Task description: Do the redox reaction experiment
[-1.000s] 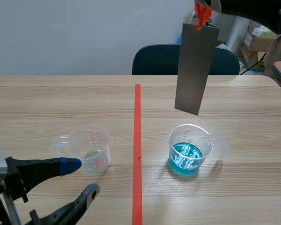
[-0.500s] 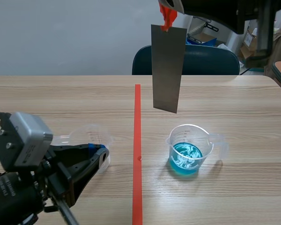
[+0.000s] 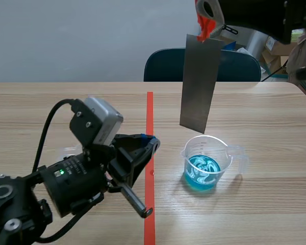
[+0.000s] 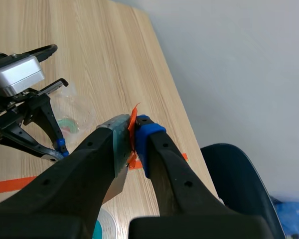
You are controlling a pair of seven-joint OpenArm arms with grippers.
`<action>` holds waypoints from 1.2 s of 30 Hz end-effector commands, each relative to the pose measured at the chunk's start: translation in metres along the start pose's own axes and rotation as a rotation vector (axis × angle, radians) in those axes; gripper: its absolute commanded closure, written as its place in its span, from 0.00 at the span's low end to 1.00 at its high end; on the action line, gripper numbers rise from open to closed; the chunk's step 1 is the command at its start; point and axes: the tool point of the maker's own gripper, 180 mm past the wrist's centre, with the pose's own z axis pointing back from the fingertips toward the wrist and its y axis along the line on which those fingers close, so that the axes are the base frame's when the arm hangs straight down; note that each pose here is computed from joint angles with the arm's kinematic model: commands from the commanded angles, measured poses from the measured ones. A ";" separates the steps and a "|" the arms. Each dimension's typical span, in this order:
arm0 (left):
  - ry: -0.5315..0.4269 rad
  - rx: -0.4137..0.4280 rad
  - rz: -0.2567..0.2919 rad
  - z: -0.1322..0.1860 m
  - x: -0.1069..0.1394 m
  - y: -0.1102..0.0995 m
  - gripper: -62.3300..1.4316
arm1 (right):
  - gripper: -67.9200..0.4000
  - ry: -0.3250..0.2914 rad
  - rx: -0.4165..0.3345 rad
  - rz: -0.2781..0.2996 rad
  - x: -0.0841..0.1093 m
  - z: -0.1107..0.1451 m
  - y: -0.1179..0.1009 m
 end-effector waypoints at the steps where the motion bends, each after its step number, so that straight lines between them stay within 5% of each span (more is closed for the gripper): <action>1: -0.038 -0.005 0.007 -0.006 0.009 -0.002 0.94 | 0.99 -0.022 -0.008 0.020 0.008 0.003 -0.003; 18: -0.085 -0.033 0.058 -0.058 0.016 -0.019 0.94 | 0.99 -0.020 -0.012 0.023 0.008 0.004 -0.005; 36: -0.055 -0.026 0.040 -0.050 0.005 -0.014 0.94 | 0.99 -0.018 -0.013 0.026 0.007 0.004 -0.005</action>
